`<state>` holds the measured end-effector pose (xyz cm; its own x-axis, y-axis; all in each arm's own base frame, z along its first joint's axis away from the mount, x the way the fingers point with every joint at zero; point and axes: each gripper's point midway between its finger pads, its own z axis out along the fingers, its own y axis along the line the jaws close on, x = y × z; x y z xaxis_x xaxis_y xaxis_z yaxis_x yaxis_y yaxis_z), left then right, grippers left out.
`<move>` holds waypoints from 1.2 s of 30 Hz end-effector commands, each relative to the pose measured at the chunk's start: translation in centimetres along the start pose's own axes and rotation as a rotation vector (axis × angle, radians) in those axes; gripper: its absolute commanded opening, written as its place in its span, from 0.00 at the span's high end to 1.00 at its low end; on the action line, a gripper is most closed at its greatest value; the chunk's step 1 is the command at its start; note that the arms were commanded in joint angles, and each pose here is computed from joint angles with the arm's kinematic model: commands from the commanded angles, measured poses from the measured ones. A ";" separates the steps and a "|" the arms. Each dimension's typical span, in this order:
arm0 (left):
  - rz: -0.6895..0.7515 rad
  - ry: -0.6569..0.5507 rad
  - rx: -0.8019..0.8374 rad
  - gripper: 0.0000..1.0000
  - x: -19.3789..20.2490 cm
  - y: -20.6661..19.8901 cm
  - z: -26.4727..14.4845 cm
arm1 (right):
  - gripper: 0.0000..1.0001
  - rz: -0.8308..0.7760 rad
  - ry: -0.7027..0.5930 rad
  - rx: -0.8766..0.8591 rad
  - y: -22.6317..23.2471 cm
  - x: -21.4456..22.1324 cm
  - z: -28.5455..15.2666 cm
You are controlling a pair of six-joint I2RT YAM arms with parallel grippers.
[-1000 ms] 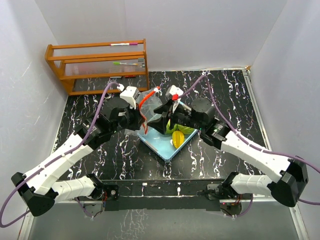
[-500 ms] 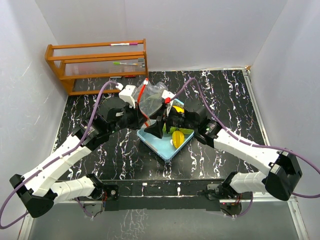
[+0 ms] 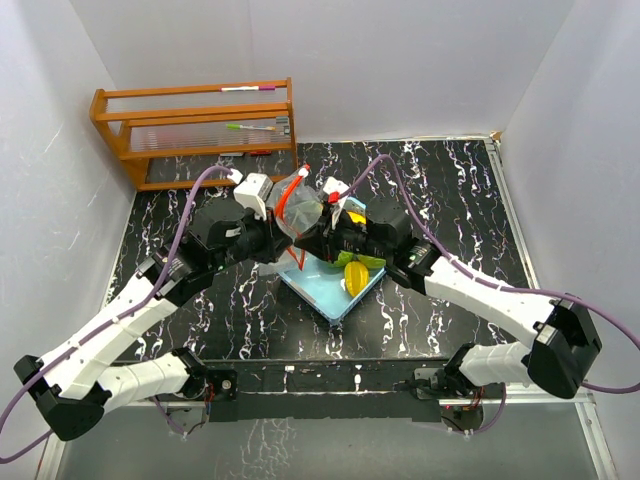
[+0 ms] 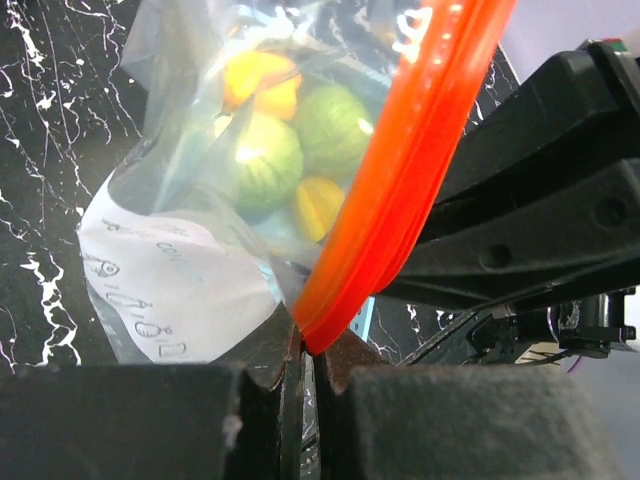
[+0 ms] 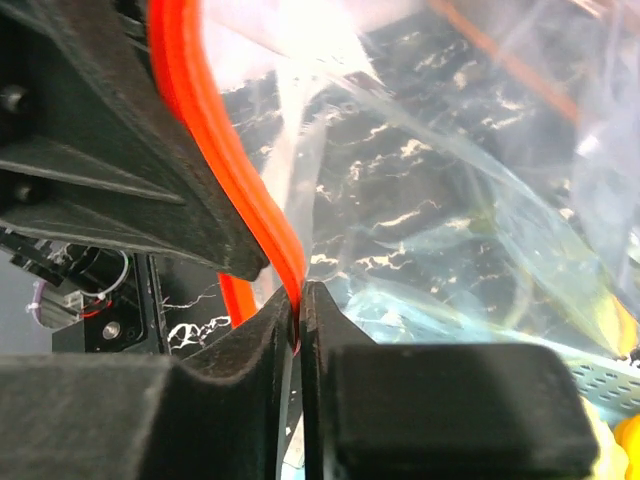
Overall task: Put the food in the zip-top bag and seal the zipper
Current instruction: Open the zipper of the food storage bag.
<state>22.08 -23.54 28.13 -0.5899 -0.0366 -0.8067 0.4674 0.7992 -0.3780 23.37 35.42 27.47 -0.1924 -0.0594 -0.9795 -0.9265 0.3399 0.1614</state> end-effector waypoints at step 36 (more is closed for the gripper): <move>0.265 -0.124 -0.723 1.00 -5.6 12.7 -4.9 | 0.64 0.343 -0.037 0.511 -5.2 -0.7 -5.8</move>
<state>27.65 -14.92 26.50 -0.4913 0.1338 -0.8606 0.1534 0.9860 0.0658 26.95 25.48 25.21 -0.4854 0.2101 -0.8487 -0.3414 0.8481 0.4052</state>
